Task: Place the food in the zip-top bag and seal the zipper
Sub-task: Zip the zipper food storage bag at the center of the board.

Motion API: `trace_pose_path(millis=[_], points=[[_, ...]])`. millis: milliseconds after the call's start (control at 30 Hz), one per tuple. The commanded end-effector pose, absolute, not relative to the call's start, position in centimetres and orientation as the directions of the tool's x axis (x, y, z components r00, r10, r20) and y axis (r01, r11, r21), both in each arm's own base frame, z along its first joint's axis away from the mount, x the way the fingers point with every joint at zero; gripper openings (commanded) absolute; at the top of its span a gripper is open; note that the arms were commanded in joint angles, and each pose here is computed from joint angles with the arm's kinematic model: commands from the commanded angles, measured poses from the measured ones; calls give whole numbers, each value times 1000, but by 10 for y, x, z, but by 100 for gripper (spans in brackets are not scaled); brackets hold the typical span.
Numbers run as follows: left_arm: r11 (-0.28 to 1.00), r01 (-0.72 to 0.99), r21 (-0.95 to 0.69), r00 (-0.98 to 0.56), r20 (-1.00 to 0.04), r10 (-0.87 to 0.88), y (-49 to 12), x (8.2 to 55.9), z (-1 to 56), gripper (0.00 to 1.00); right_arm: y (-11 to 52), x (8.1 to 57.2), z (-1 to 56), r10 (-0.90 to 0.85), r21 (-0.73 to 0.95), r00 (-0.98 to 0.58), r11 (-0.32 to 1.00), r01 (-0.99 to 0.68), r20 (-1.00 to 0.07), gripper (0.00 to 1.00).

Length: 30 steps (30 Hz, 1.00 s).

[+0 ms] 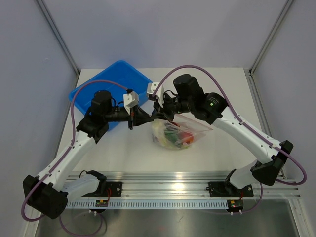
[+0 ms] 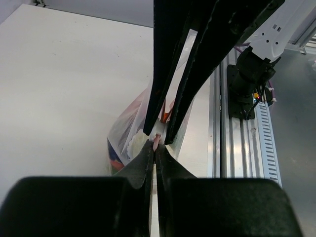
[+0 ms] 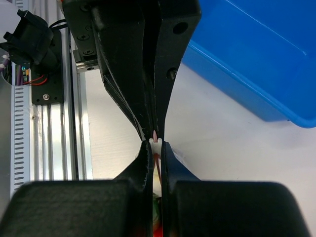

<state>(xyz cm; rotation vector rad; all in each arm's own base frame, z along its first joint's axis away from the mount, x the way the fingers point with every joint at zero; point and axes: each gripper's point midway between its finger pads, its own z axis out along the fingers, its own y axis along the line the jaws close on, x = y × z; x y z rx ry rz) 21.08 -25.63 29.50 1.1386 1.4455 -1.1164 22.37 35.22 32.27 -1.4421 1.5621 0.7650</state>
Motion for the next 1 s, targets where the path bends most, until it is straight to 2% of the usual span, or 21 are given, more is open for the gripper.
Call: trace_pose_path(millis=[0,100,400,967], points=[[86,996,-22,-28,-997,71,-259,205,322,0,348,225,339,-414,-123,47,160,-979,-909,0],[66,997,-34,-38,-998,55,-260,202,323,0,349,225,336,-420,-115,39,158,-981,-907,0],[265,963,38,44,-999,-17,-247,217,331,0,335,226,333,-425,-91,-2,197,-976,-905,0],[315,949,3,3,-1000,2,-241,231,324,0,306,216,325,-417,-90,-35,277,-957,-908,0]])
